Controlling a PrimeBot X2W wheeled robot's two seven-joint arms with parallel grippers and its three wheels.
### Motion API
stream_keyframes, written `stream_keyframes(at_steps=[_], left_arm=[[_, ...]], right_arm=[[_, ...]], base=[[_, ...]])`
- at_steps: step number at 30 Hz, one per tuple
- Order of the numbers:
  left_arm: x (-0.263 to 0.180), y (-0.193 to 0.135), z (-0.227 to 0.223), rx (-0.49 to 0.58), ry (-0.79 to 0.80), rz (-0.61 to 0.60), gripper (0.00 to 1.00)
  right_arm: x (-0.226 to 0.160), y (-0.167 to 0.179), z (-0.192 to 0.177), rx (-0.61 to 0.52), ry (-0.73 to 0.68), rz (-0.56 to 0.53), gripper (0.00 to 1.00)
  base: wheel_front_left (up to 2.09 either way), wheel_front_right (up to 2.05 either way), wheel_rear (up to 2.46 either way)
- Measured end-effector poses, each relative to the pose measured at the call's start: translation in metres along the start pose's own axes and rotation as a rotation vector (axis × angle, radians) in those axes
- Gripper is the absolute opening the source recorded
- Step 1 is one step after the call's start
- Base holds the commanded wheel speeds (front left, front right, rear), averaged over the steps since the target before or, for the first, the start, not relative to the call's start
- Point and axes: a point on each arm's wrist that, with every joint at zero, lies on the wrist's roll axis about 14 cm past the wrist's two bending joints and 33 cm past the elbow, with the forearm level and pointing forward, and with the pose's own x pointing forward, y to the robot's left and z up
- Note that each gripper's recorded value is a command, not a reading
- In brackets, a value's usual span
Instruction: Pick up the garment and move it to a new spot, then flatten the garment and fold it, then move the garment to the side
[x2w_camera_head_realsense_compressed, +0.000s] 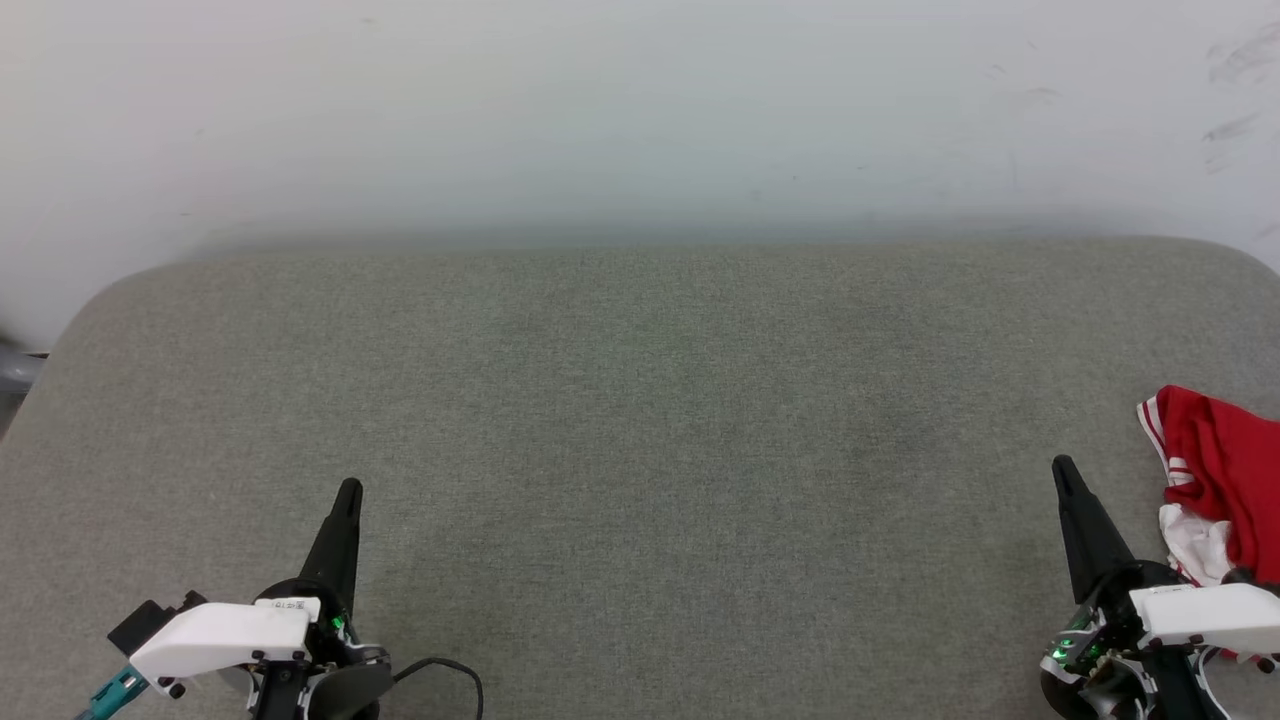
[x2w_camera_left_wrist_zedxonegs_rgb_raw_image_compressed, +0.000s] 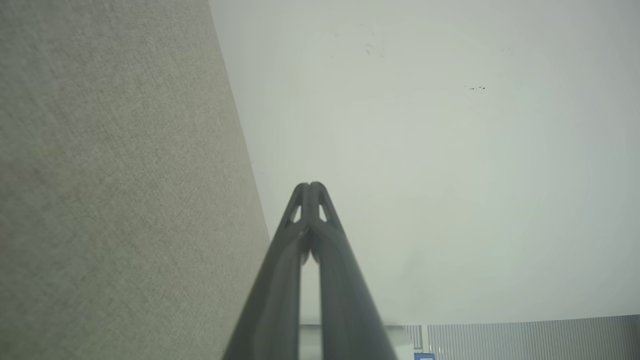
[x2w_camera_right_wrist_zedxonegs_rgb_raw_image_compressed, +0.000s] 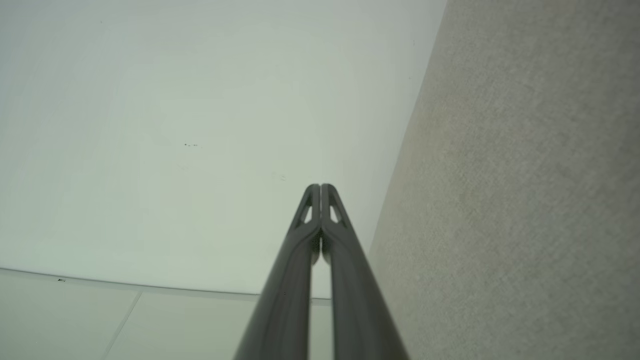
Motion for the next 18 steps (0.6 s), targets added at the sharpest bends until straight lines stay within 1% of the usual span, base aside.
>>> stream_keyframes(at_steps=[10,18], left_arm=[[0.0023,-0.0028,0.0006,-0.062,0.0,-0.015,0.0],[0.0026,-0.0031,0.0006,-0.065,-0.001,-0.016,0.0]], right_arm=[[0.0032,0.0003,0.0007,0.07,-0.005,0.003,0.0],[0.0037,0.0009,0.0007,0.071,-0.004,0.005,0.0]], base=[[0.0,0.0,0.0],[0.0,0.0,0.0]])
